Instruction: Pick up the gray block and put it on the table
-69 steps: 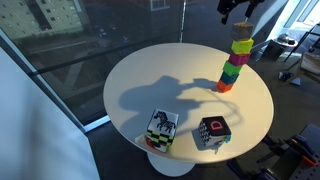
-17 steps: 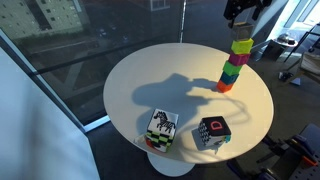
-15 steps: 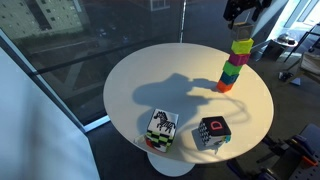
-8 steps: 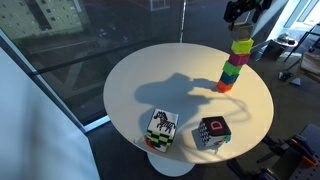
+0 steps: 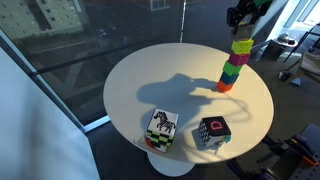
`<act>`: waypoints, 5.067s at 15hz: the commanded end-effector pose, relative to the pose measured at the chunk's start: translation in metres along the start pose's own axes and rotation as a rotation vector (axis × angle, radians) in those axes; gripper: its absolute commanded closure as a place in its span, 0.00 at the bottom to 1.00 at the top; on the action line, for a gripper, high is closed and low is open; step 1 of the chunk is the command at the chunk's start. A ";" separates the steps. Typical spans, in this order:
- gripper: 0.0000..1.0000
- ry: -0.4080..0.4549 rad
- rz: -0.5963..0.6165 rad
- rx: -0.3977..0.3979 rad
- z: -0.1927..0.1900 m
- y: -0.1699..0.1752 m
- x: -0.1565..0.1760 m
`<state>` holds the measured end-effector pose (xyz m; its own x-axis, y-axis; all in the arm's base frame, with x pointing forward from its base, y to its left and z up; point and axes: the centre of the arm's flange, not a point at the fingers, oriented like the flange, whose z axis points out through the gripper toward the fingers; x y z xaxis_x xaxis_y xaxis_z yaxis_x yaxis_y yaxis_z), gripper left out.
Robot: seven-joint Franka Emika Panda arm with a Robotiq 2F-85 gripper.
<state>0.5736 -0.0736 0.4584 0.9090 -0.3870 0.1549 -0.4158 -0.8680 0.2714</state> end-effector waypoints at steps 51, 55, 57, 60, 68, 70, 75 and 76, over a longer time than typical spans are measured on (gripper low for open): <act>0.71 -0.047 -0.251 0.220 0.001 -0.074 -0.097; 0.71 -0.058 -0.247 0.228 0.015 -0.085 -0.102; 0.71 -0.069 -0.244 0.225 0.020 -0.088 -0.103; 0.46 -0.079 -0.268 0.207 0.023 -0.087 -0.102; 0.46 -0.082 -0.268 0.206 0.025 -0.087 -0.102; 0.71 -0.082 -0.268 0.206 0.025 -0.087 -0.102; 0.71 -0.101 -0.285 0.207 0.036 -0.100 -0.105; 0.71 -0.106 -0.290 0.207 0.039 -0.104 -0.106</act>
<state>0.5182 0.0382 0.3827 0.9895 -0.1444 0.0008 -0.1438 -0.9847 0.0982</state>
